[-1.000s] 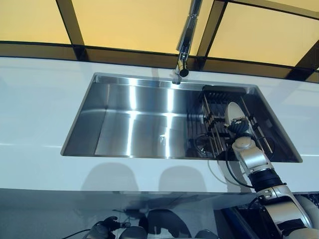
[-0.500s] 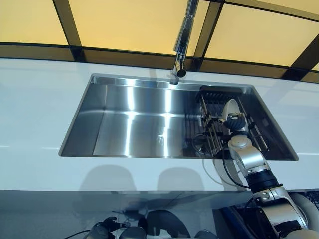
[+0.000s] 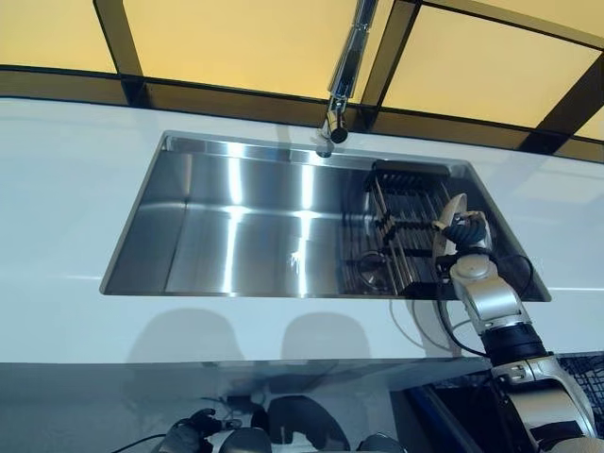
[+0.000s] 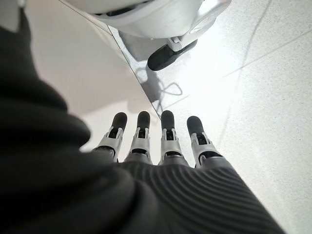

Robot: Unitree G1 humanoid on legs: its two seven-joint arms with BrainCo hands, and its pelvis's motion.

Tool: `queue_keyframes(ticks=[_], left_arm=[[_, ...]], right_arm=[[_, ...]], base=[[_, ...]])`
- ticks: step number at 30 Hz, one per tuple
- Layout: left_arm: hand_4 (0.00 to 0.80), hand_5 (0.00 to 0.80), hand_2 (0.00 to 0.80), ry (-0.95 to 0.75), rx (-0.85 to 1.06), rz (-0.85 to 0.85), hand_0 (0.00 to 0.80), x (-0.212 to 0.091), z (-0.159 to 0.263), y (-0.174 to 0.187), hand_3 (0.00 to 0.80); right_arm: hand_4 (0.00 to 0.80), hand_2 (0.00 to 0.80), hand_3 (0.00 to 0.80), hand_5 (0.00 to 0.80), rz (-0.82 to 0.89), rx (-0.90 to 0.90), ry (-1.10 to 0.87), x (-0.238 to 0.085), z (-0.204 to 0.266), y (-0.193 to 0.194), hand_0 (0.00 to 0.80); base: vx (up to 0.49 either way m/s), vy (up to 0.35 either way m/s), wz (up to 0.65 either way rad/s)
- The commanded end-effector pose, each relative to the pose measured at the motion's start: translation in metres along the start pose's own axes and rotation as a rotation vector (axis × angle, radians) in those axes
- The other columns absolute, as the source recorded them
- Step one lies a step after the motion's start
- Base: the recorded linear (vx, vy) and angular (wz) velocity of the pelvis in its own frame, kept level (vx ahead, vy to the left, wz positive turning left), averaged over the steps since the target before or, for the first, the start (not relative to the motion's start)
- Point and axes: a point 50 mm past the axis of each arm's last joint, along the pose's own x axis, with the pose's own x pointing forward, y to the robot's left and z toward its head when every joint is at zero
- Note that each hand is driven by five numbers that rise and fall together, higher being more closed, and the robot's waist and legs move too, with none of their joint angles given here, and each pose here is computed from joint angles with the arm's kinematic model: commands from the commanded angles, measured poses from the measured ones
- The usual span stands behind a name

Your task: Take plates into dishwasher

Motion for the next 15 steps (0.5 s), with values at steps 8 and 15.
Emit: queue_keyframes(ticks=[8, 15], left_arm=[[0.000, 0.000, 0.000, -0.023, -0.037, 0.010, 0.000, 0.000, 0.004, 0.003, 0.000], [0.000, 0.000, 0.000, -0.025, -0.042, 0.019, 0.000, 0.000, 0.004, 0.006, 0.000]], right_arm=[[0.800, 0.800, 0.800, 0.800, -0.168, -0.107, -0.053, 0.016, 0.008, -0.062, 0.800], [0.800, 0.800, 0.800, 0.800, -0.168, -0.103, -0.047, 0.016, 0.004, -0.063, 0.800]], base=[[-0.011, -0.003, -0.03], [-0.015, -0.003, 0.00]])
